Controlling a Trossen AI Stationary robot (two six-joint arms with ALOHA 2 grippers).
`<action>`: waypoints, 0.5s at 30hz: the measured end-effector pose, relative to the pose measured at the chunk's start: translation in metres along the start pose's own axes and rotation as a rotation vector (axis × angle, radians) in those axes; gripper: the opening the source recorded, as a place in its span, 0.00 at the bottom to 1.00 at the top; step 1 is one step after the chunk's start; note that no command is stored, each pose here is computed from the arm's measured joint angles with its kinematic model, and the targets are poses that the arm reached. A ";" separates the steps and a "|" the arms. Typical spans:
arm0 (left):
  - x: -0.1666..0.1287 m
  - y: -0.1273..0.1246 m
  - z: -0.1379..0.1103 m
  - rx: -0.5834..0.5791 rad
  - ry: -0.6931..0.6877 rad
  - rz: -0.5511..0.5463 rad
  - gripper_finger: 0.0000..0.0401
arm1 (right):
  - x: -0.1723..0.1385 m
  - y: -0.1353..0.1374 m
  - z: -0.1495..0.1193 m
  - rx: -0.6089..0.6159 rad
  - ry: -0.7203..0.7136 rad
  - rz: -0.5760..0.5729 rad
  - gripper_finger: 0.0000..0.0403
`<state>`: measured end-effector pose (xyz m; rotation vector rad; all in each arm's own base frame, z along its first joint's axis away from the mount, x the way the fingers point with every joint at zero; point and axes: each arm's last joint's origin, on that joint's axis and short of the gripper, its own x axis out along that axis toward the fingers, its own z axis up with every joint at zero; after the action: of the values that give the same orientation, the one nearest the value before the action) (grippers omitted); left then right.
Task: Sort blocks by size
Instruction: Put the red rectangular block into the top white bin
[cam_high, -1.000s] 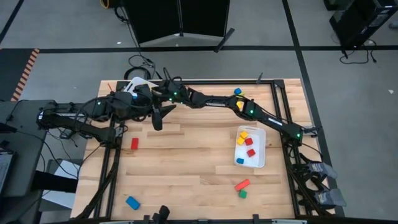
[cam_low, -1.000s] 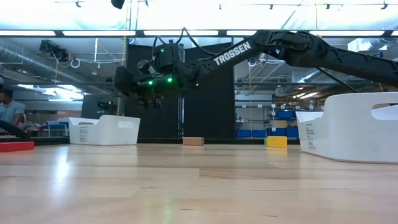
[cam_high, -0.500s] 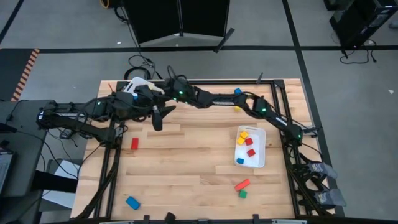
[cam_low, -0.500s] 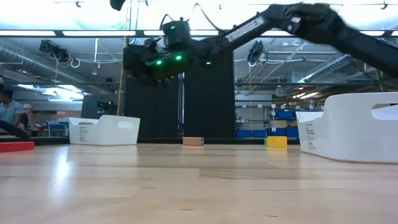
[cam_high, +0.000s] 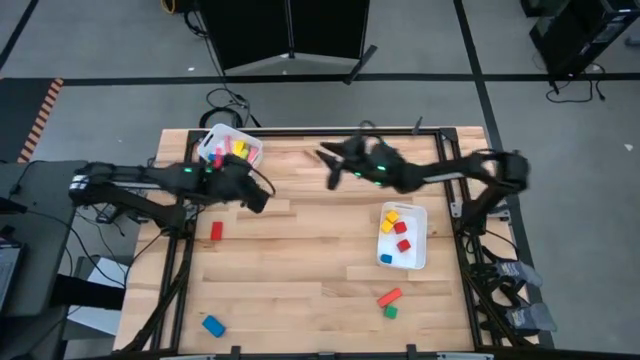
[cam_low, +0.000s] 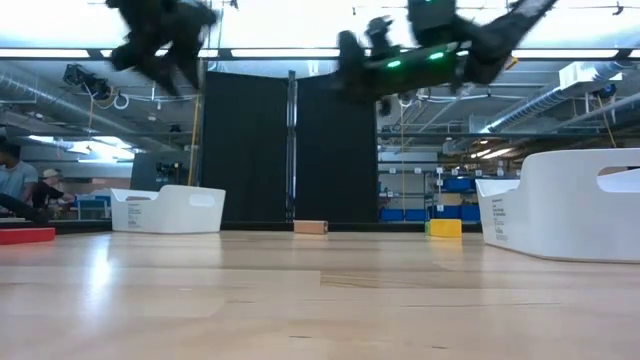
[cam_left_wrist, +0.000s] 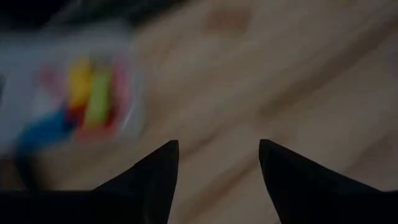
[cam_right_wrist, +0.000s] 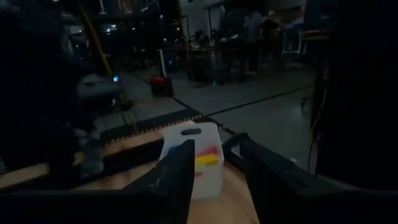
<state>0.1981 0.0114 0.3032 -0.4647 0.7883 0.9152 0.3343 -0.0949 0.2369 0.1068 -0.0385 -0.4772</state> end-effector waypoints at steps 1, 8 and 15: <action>0.007 -0.001 -0.006 0.001 0.082 0.057 0.57 | -0.013 -0.001 0.002 0.000 -0.001 0.006 0.37; 0.049 -0.021 -0.035 0.018 0.446 0.313 0.57 | -0.087 0.001 0.016 0.013 -0.072 0.077 0.39; 0.079 -0.040 -0.055 0.069 0.551 0.442 0.57 | -0.125 0.007 0.015 0.030 -0.107 0.154 0.39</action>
<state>0.2382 -0.0052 0.2090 -0.4977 1.4609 1.1806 0.2252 -0.0325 0.2511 0.1066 -0.1574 -0.3278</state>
